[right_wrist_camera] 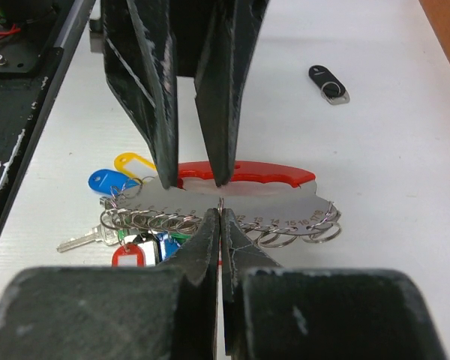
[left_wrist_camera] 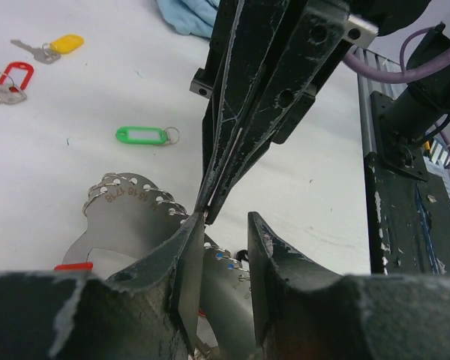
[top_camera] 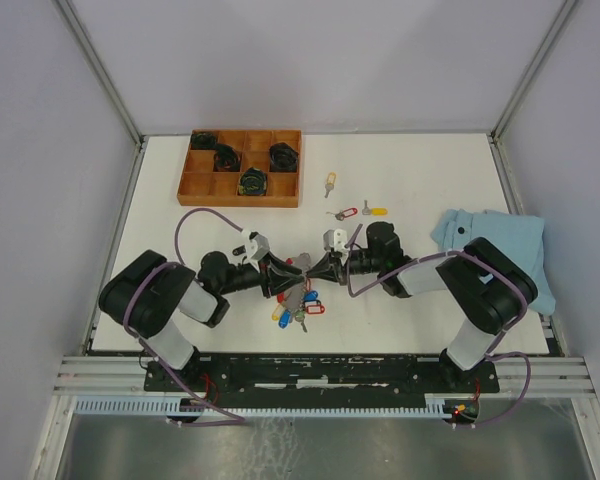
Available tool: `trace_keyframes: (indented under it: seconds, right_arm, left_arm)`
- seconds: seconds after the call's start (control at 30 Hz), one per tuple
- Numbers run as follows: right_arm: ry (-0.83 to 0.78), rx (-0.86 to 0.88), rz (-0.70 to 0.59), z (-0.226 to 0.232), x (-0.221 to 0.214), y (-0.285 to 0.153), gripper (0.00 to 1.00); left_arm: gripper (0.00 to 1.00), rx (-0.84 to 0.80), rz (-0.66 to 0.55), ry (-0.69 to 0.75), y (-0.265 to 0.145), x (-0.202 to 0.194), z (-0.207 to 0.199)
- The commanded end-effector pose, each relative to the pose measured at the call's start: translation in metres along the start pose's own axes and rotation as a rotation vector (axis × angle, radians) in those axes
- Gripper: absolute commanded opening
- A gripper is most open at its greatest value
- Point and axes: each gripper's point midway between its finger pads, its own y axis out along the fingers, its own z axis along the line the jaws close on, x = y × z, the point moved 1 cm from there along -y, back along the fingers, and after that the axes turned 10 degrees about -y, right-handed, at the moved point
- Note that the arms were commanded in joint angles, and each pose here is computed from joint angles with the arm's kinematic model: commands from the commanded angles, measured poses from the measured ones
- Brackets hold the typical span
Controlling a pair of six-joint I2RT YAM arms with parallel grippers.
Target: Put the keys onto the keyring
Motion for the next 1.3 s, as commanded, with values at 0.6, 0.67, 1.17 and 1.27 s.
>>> trace_keyframes:
  seconds: [0.6,0.67,1.17,1.27]
  right_arm:
    - [-0.089,0.06,-0.035,-0.002,0.033,-0.017,0.01]
    - [-0.089,0.062,-0.037,-0.002,0.034,-0.017,0.01]
    - [-0.084,0.063,-0.056,-0.003,0.038,-0.016,0.01]
    - [-0.084,0.064,-0.059,-0.002,0.038,-0.016,0.01]
  left_arm:
    - [0.35,-0.102,0.064,0.259,0.01,0.004,-0.007]
    - [0.34,-0.123,0.075,0.275,0.012,0.0,-0.01]
    - [0.25,-0.073,0.119,0.279,0.021,-0.012,0.006]
    - [0.25,-0.072,0.112,0.278,0.021,-0.011,0.006]
